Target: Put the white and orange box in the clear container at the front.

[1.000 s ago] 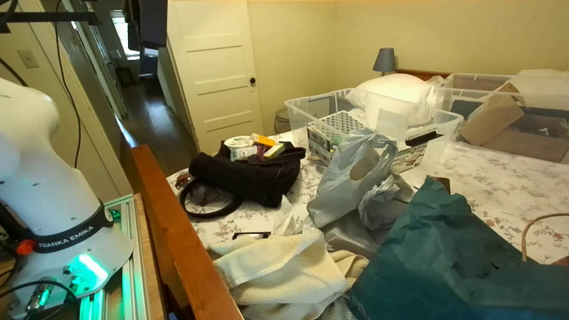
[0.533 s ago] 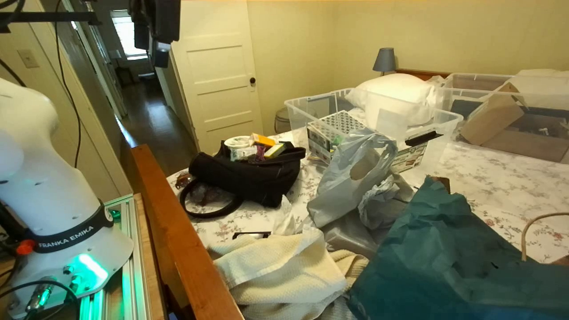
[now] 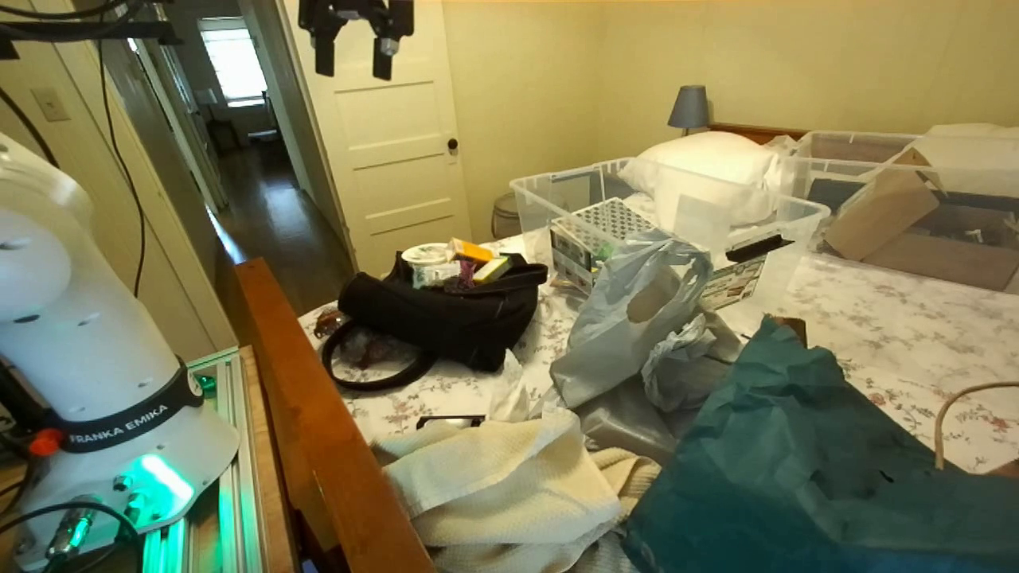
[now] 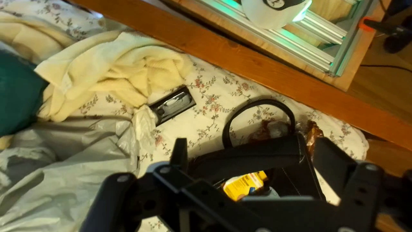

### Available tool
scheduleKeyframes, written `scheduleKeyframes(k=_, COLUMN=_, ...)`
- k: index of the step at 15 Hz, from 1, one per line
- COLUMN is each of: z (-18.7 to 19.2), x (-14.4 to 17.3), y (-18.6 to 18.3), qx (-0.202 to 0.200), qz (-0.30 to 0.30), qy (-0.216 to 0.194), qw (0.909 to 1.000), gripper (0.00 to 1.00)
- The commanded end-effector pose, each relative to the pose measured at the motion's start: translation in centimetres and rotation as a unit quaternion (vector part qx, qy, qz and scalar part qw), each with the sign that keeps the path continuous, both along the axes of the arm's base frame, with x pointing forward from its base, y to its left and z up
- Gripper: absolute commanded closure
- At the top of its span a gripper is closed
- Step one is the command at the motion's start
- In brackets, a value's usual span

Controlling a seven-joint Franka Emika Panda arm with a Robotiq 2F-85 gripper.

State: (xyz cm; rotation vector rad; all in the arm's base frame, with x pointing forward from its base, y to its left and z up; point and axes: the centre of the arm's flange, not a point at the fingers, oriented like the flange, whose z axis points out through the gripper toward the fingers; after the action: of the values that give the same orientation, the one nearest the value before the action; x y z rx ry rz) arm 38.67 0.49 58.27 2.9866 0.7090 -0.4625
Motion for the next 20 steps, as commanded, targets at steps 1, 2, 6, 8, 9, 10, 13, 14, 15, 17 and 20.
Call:
scheduleKeyframes(k=1, z=1.8, x=5.0, y=1.0, qx=-0.026, qz=0.044, qy=-0.025, qw=0.9984, gripper=0.0)
scheduleKeyframes(k=2, z=2.0, x=5.8, y=1.4, qx=-0.032, qz=0.055, qy=-0.03, qw=0.9975, gripper=0.0)
scheduleKeyframes(k=6, z=0.4, x=3.7, y=1.2, qx=-0.02, qz=0.033, qy=-0.021, qw=0.999, gripper=0.0)
scheduleKeyframes(k=8, z=0.5, x=3.6, y=1.1, qx=-0.02, qz=0.032, qy=-0.022, qw=0.999, gripper=0.0)
scheduleKeyframes(k=9, z=0.5, x=3.6, y=1.1, qx=-0.02, qz=0.033, qy=-0.022, qw=0.999, gripper=0.0)
scheduleKeyframes(k=10, z=0.5, x=3.6, y=1.1, qx=-0.02, qz=0.032, qy=-0.022, qw=0.999, gripper=0.0)
scheduleKeyframes(k=13, z=0.5, x=3.6, y=1.1, qx=-0.02, qz=0.032, qy=-0.022, qw=0.999, gripper=0.0)
scheduleKeyframes(k=14, z=0.5, x=3.6, y=1.1, qx=-0.02, qz=0.032, qy=-0.022, qw=0.999, gripper=0.0)
scheduleKeyframes(k=15, z=0.5, x=3.6, y=1.1, qx=-0.02, qz=0.032, qy=-0.022, qw=0.999, gripper=0.0)
scheduleKeyframes(k=17, z=0.5, x=3.6, y=1.1, qx=-0.02, qz=0.032, qy=-0.022, qw=0.999, gripper=0.0)
scheduleKeyframes(k=20, z=0.8, x=4.2, y=1.3, qx=0.002, qz=0.002, qy=-0.024, qw=0.9997, gripper=0.0)
